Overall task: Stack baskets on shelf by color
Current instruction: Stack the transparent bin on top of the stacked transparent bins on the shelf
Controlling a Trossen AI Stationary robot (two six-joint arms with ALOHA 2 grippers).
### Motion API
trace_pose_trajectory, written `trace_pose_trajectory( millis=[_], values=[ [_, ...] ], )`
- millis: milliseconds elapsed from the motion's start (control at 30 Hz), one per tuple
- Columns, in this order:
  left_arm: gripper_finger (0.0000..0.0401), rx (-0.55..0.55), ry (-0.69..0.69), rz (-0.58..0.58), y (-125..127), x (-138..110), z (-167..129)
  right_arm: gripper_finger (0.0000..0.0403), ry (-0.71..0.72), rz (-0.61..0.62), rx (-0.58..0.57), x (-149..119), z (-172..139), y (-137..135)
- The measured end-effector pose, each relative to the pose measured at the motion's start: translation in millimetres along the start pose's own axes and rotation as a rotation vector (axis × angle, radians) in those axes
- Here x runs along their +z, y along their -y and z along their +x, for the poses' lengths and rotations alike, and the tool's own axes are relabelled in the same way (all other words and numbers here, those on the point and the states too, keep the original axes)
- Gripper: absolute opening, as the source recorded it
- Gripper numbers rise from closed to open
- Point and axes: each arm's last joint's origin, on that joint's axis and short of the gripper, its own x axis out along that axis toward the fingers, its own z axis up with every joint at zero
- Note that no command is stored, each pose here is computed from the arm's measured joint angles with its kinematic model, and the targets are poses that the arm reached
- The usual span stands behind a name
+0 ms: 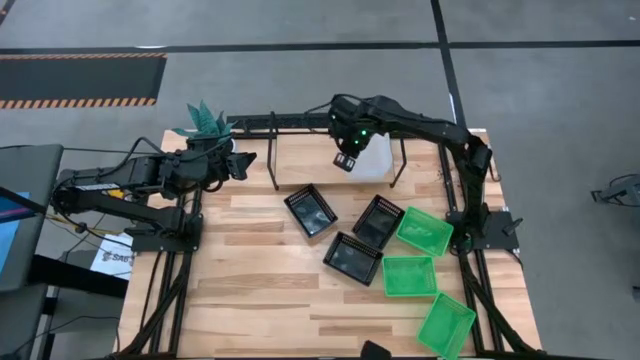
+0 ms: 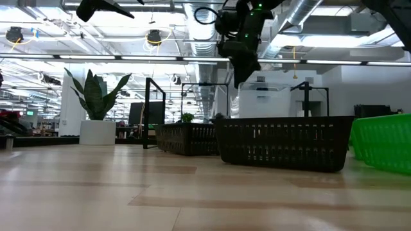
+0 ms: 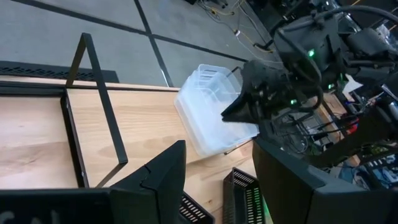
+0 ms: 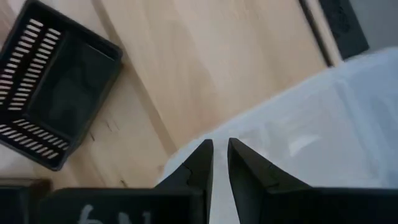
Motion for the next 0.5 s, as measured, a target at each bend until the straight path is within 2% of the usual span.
trace_pose_trajectory(
  millis=[100,267,367,500],
  values=[
    [0.0173,-0.001,0.000,-0.008,0.1,0.0,0.0,0.0071,0.030,0.008,-0.008,3.4,-4.8,8.5],
    [0.0173,0.000,0.000,-0.007,0.0,0.0,0.0,0.0071,0.185,-0.018,-0.026,18.6,-12.7,17.5],
    [0.0173,0.000,0.000,-0.002,0.0,-0.1,0.0,0.0071,0.218,-0.045,-0.030,26.1,-1.7,19.1],
    [0.0173,0.006,0.005,0.009,0.1,-0.3,0.6,0.0071,0.196,-0.100,-0.018,31.0,19.9,18.9]
  ],
)
